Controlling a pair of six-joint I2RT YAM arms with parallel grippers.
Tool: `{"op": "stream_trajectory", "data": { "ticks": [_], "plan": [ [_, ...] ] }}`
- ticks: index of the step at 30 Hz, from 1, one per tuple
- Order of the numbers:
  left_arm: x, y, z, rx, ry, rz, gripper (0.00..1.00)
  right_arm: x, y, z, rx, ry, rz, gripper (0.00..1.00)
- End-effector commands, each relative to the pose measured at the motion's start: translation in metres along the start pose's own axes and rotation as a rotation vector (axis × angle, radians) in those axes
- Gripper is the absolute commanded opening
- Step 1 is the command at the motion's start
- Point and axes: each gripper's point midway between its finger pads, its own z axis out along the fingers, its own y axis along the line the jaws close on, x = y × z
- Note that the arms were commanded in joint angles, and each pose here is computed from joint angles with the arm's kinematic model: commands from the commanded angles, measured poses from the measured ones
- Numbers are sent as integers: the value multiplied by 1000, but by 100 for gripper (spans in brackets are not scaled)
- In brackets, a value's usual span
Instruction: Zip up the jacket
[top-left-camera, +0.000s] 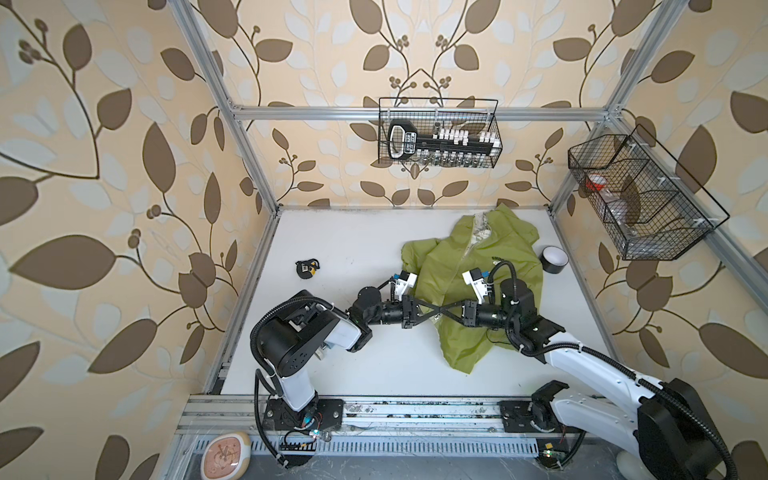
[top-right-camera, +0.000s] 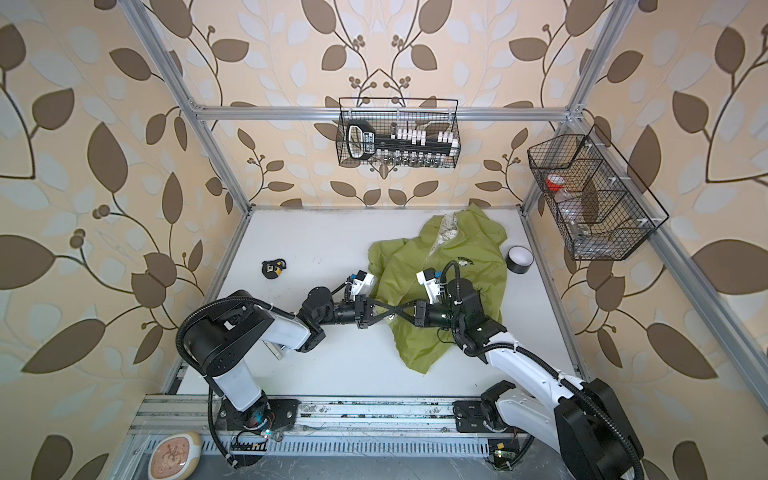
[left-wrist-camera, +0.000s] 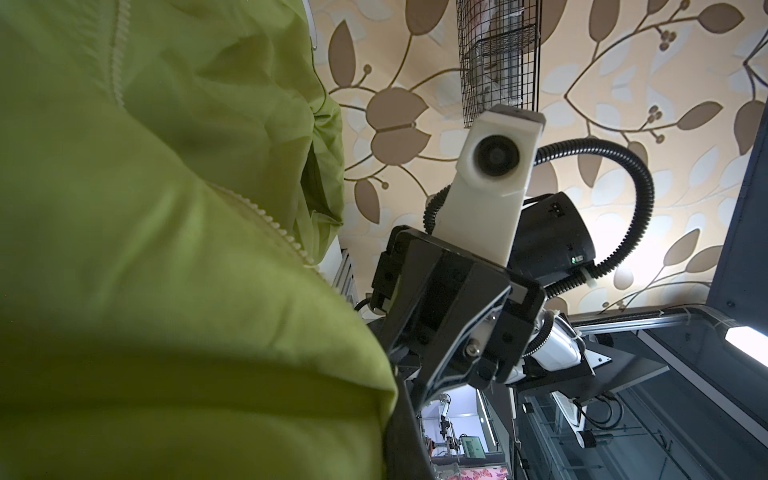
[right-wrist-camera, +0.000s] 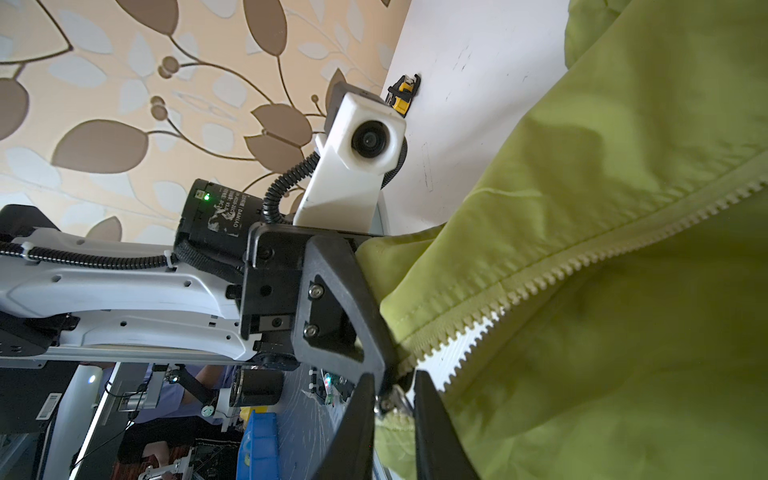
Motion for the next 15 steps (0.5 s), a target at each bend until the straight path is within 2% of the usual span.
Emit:
{"op": "stream_trajectory", "data": {
  "ticks": [1,9,15],
  "plan": [
    [-1,-31,4,86,21,91,0,5,-4,-1,5,10,-8,17],
    [-1,-32,4,89,23,91,0,7,-8,1,11,18,0,12],
    [-1,-33,5,90,24,89,0,6,-8,1,14,16,-1,1]
  ]
}}
